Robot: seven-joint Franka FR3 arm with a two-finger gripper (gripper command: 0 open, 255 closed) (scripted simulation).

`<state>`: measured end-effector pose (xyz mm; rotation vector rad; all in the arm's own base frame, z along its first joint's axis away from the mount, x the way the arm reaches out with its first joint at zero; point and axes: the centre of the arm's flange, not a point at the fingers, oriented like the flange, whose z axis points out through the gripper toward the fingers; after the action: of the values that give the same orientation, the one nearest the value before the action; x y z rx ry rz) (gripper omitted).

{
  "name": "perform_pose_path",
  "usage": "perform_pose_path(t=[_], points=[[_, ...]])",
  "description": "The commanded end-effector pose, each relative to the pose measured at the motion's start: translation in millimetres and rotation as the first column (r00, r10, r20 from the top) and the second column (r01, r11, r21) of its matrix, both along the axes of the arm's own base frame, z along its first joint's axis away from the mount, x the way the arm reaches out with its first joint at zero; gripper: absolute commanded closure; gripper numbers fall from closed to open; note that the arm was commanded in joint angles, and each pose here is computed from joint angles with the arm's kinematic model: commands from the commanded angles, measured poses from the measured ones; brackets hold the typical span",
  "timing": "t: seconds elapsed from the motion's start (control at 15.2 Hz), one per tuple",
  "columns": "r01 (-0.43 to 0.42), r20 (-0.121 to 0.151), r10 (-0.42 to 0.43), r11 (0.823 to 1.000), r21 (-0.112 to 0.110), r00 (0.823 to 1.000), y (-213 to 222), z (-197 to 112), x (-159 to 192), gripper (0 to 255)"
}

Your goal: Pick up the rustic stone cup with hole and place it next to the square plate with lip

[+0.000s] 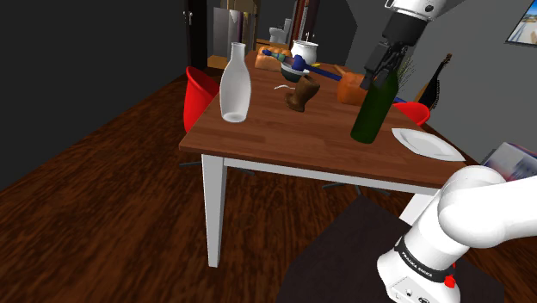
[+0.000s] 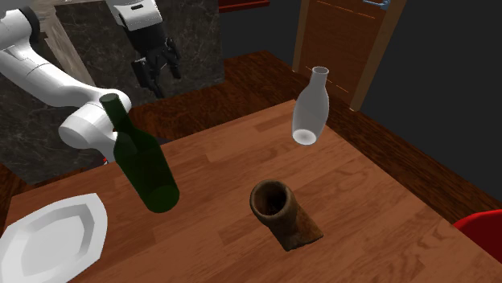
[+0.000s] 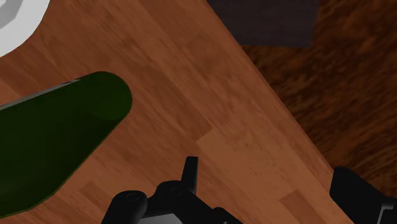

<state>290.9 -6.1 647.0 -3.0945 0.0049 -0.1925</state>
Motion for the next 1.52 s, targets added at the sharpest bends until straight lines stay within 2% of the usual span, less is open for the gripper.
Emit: perform_pose_path(t=[0.0,1.45], points=[[0.000,0.000,0.000,1.000,0.000,1.000,0,0,0,0],[0.044,0.061,-0.049,0.996,0.072,0.997,-146,-62,239,0]])
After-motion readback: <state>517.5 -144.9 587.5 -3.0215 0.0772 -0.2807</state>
